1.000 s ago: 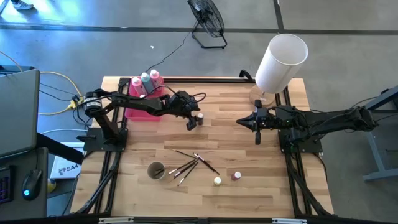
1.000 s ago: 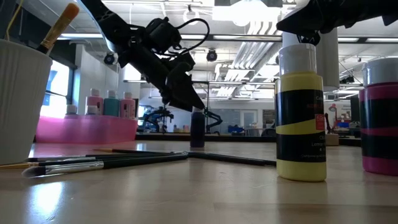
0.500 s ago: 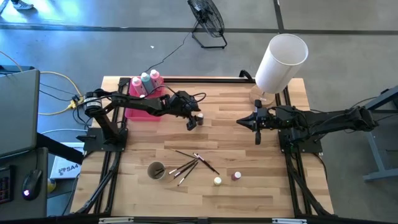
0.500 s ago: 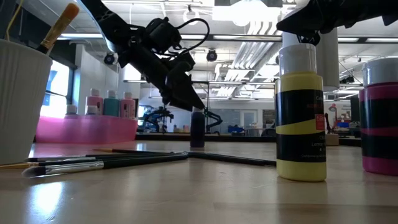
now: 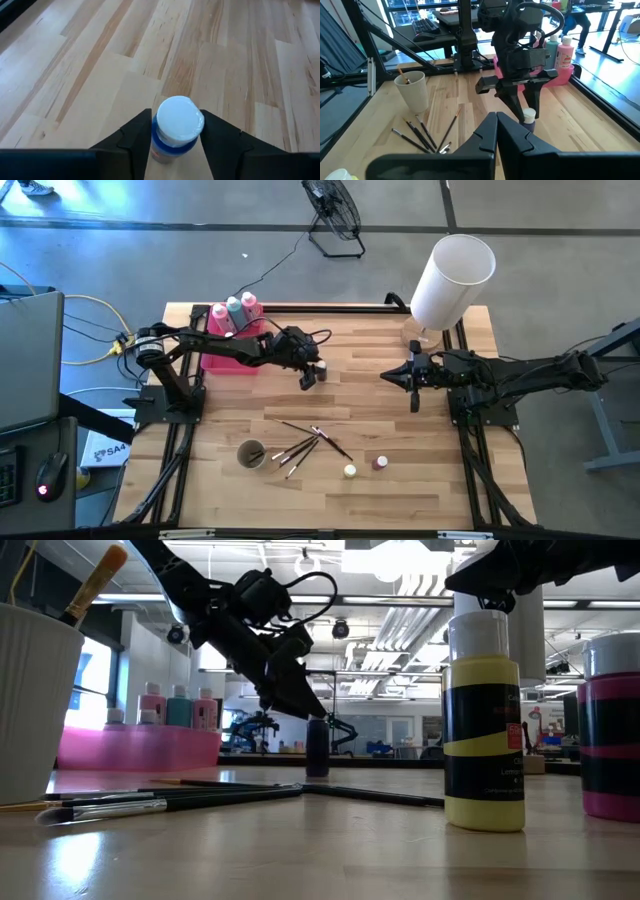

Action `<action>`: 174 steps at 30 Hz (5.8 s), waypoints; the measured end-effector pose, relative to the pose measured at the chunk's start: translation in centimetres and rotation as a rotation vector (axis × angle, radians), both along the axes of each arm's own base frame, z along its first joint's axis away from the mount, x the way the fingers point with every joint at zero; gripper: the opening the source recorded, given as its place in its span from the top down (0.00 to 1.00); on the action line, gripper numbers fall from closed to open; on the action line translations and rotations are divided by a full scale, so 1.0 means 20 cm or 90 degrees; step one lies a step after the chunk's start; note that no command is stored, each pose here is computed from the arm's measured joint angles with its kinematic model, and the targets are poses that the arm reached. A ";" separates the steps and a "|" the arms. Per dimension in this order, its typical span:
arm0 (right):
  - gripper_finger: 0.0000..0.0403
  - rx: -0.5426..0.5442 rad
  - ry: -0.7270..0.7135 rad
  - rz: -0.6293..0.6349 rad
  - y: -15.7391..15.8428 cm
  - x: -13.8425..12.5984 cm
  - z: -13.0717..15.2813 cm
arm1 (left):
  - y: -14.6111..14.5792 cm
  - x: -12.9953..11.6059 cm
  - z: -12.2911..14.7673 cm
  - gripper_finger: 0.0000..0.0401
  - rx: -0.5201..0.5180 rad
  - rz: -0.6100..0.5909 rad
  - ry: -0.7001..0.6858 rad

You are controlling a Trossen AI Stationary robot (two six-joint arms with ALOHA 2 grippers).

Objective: Pick & Place Paint Supplies
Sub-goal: Put the small blue paint bottle into the pink bin

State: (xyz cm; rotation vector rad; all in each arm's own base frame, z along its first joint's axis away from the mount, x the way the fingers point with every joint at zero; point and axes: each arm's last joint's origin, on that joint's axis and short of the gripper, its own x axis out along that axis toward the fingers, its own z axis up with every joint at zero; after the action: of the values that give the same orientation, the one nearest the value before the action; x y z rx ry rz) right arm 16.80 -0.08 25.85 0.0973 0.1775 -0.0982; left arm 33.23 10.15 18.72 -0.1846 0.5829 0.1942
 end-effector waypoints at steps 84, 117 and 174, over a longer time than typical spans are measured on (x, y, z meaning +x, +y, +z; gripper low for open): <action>0.99 0.000 0.018 0.005 0.00 0.00 -0.01 | -0.15 -0.87 0.36 0.69 0.100 0.618 0.005; 0.99 -0.001 0.017 0.000 0.00 0.00 -0.01 | -0.15 -0.86 0.05 0.69 0.006 0.689 -0.050; 0.99 0.000 0.018 0.001 0.00 0.00 -0.01 | -0.17 -0.90 0.00 0.59 -0.053 0.705 0.024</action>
State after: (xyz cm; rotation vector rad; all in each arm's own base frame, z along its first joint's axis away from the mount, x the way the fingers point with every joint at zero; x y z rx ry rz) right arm 16.75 -0.07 25.58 0.0957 0.2055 -0.0988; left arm 15.21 6.73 18.66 -0.5770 0.4729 1.2476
